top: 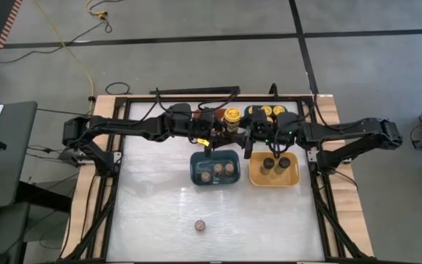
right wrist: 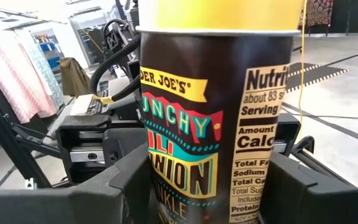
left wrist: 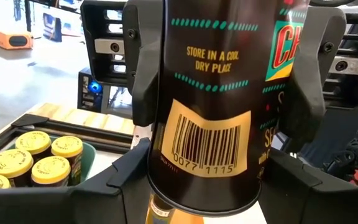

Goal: Sort spices by type
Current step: Put the yellow spice bottle into the green bin

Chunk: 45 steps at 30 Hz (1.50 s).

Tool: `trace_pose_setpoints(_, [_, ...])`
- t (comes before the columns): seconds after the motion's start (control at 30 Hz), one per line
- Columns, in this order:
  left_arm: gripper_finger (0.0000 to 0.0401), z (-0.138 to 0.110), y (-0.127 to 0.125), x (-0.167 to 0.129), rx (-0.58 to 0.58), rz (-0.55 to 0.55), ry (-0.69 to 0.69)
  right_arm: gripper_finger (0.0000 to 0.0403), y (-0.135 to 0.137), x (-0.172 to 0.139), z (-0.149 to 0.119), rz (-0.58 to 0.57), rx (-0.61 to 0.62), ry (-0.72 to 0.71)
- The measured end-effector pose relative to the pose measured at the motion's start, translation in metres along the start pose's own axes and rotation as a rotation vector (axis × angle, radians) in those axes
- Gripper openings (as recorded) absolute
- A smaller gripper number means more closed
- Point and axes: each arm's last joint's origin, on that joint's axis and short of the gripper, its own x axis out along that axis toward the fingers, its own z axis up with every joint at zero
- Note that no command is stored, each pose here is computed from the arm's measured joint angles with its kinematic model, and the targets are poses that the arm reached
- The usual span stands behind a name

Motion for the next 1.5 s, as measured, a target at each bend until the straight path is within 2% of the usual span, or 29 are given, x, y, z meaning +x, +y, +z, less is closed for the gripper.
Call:
trace_pose_setpoints(0.1, [0.0219, 0.0, 0.0, 0.0, 0.007, 0.006, 0.003, 0.025, -0.002, -0.001, 0.001, -0.008, 0.015, 0.001])
trace_pose_setpoints(0.23, [0.0219, -0.001, 0.001, 0.0, 0.015, 0.025, 0.006, 0.0264, -0.007, -0.004, 0.003, -0.025, 0.093, 0.006])
trace_pose_setpoints(0.4, [0.0219, 0.0, 0.002, -0.001, 0.031, 0.048, 0.004, 0.0304, -0.013, -0.011, 0.004, -0.056, 0.155, 0.044])
trace_pose_setpoints(0.53, [0.0219, -0.001, 0.003, -0.001, 0.034, 0.052, 0.014, 0.0349, -0.013, -0.014, 0.004, -0.062, 0.149, 0.065])
trace_pose_setpoints(0.7, [0.0219, -0.008, 0.007, -0.002, 0.091, 0.12, 0.081, 0.0392, -0.012, -0.031, 0.012, -0.05, 0.09, 0.069])
trace_pose_setpoints(0.83, [0.0219, -0.012, 0.009, -0.003, 0.175, 0.157, 0.137, 0.0396, -0.01, -0.048, 0.02, -0.035, 0.155, 0.056])
trace_pose_setpoints(1.2, [0.0219, -0.015, 0.009, -0.003, 0.331, 0.186, 0.167, 0.0391, -0.014, -0.066, 0.028, -0.061, 0.023, 0.122])
trace_pose_setpoints(1.5, [0.0219, -0.017, 0.008, -0.003, 0.325, 0.127, 0.192, 0.0391, -0.004, -0.049, 0.078, -0.116, -0.289, 0.453])
